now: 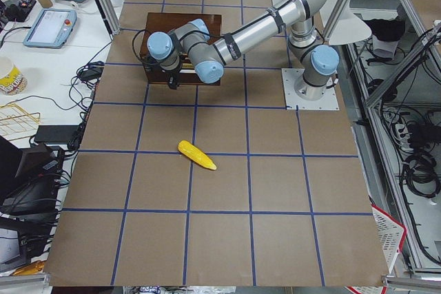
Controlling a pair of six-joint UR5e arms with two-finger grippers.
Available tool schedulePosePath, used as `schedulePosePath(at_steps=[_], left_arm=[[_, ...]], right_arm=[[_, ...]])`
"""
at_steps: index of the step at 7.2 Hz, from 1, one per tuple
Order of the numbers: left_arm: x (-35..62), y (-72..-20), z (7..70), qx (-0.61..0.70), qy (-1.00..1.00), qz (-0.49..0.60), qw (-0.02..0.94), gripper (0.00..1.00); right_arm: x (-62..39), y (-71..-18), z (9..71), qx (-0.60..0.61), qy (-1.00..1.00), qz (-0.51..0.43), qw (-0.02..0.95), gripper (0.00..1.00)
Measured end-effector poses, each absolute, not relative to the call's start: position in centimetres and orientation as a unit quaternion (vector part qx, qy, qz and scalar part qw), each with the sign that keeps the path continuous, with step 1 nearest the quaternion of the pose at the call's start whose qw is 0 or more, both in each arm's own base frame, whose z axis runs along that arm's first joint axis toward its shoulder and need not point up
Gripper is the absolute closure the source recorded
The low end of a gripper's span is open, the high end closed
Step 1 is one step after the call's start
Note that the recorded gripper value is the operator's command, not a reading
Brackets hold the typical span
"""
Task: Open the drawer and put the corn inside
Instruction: 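Move the left gripper down beside the cabinet to the white drawer handle, then grip the white handle with the left gripper and pull the drawer open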
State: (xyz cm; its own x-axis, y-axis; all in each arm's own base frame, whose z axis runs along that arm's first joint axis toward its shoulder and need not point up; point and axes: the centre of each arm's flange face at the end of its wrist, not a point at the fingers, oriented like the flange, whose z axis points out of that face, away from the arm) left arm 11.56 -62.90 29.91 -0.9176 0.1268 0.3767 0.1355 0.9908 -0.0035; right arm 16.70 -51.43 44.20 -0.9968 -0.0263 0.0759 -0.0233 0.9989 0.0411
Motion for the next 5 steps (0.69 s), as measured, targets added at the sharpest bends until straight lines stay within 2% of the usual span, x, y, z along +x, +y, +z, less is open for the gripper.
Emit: schedulePosePath(at_steps=[5], left_arm=[[11.7, -63.2, 27.8, -0.063, -0.977, -0.028, 0.201, 0.0]], right_arm=[[16.7, -51.4, 44.2, 0.012, -0.999, -0.02, 0.038, 0.0]])
